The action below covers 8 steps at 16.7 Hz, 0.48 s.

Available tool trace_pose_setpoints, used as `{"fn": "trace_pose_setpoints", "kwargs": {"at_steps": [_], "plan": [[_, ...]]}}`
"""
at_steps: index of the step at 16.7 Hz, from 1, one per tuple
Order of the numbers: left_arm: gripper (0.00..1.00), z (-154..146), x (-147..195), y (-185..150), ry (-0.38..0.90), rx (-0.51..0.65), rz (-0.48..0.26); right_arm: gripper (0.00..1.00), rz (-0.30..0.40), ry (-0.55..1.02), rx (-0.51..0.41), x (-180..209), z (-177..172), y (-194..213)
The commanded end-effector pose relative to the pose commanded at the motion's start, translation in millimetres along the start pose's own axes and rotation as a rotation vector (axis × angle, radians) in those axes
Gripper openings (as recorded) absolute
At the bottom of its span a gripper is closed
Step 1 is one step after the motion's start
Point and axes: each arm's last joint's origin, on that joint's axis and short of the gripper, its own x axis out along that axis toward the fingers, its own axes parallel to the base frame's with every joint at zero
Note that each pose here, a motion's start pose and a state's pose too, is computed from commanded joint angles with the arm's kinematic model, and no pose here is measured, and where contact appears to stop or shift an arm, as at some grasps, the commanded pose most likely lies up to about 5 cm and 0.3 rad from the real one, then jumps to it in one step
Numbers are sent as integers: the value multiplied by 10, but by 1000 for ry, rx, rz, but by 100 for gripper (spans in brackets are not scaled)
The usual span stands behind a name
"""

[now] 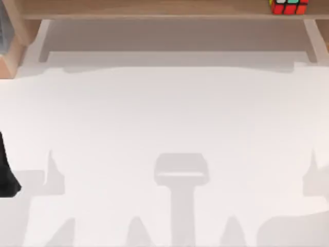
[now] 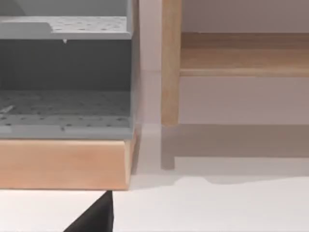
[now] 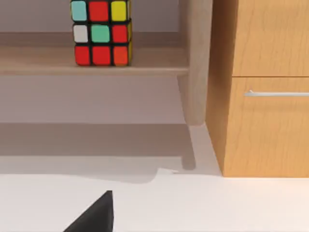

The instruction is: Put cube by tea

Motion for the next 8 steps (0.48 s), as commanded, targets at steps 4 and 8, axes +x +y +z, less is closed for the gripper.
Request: {"fn": "trace_pose_setpoints", "kwargs": {"at_steps": [4, 8], "plan": [[100, 0, 0, 0, 0, 0, 0, 100, 2, -3, 0, 10, 46, 5], [100, 0, 0, 0, 0, 0, 0, 100, -2, -19, -5, 102, 297, 25]]}}
